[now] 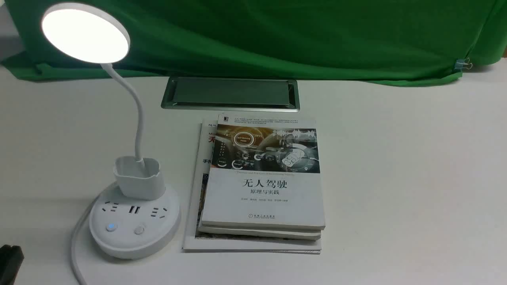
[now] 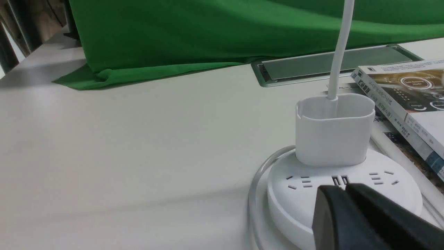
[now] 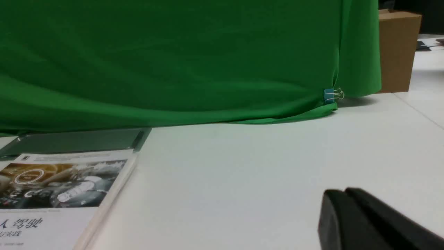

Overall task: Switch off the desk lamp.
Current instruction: Use the left arm to press the button switch on the lamp holder

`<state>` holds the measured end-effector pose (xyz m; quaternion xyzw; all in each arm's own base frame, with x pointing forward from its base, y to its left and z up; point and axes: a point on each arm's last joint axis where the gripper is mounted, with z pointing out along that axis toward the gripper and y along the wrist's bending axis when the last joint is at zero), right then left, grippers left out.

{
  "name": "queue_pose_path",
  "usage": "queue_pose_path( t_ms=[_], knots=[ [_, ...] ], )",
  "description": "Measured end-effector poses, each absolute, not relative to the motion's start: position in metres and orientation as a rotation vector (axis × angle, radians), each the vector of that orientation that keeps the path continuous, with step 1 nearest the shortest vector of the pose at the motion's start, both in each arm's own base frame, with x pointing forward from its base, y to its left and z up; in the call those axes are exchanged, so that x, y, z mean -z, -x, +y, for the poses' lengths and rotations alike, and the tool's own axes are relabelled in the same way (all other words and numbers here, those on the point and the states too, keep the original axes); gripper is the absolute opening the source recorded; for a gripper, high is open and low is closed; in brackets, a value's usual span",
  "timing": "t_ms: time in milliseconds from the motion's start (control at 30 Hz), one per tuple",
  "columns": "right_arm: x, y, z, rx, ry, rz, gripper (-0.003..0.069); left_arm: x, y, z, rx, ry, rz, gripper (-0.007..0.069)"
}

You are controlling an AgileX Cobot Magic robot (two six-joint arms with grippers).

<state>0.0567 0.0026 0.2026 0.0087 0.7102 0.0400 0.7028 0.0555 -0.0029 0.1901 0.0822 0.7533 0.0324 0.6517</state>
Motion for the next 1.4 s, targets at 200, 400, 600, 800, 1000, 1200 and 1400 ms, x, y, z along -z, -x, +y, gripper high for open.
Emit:
queue_pose_path(
  t_ms=[200, 400, 600, 800, 1000, 1200, 1400],
  knots=[
    [-0.203, -0.057, 0.003, -0.089, -0.019, 1.580, 0.0035, -0.190, -0.056, -0.003, -0.074, -0.187, 1.710, 0.0019],
    [-0.203, -0.057, 0.003, -0.089, -0.019, 1.580, 0.0035, -0.190, -0.056, -0.003, -0.074, -0.187, 1.710, 0.0019],
    [-0.203, -0.057, 0.003, -0.089, -0.019, 1.580, 0.0035, -0.191, -0.056, -0.003, -0.080, -0.195, 1.696, 0.0019],
    [-0.203, -0.057, 0.003, -0.089, -0.019, 1.580, 0.0035, -0.212, -0.056, -0.004, 0.004, -0.098, 1.479, 0.0019],
    [-0.203, -0.057, 0.003, -0.089, -0.019, 1.580, 0.0035, -0.237, -0.050, 0.000, 0.197, 0.105, 1.195, 0.0019],
    [-0.203, -0.057, 0.003, -0.089, -0.019, 1.580, 0.0035, -0.272, -0.039, 0.000, 0.162, 0.048, 0.983, 0.0019],
    [-0.203, -0.057, 0.003, -0.089, -0.019, 1.580, 0.0035, -0.376, -0.036, -0.003, 0.138, 0.003, 1.053, 0.0019]
  ],
)
